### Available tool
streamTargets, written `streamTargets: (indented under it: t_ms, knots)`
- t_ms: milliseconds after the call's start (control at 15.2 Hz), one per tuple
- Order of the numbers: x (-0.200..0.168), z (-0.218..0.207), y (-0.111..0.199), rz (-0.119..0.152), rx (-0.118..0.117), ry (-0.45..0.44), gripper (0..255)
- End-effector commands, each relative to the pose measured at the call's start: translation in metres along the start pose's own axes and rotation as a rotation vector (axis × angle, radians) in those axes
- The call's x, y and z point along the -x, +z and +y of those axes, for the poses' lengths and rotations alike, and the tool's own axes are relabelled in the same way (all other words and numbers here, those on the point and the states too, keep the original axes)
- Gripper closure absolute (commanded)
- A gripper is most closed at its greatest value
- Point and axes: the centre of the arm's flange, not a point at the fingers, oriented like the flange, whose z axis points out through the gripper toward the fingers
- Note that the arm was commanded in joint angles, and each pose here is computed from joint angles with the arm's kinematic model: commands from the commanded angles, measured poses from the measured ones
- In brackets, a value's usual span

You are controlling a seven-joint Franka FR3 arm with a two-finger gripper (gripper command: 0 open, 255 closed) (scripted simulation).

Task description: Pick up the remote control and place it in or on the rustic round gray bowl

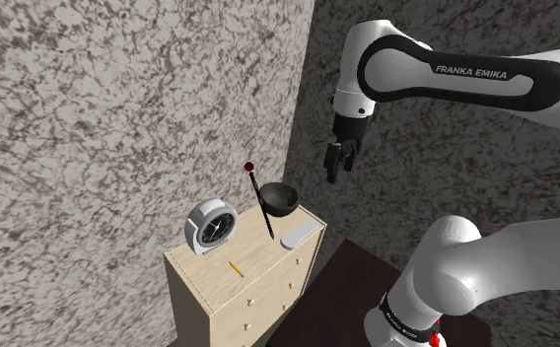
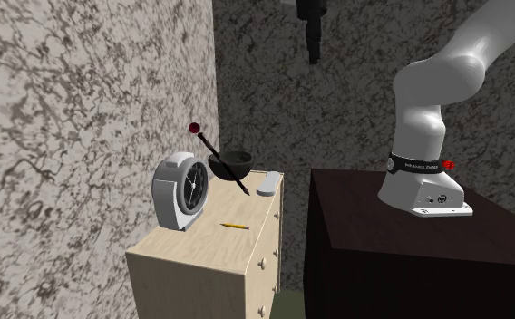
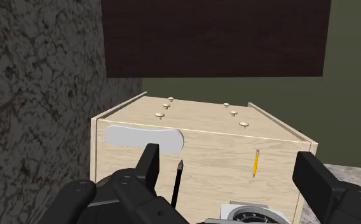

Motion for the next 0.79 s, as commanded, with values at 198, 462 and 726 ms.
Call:
streamTargets:
  t_ms: [198,462,726]
  knots:
    - [-0.002,0.02,0.033,0.007,0.007,-0.13,0]
    - [-0.009,0.047,0.077,0.016,0.017,-0.303,0]
    - [-0.021,0.072,0.121,0.026,0.027,-0.476,0]
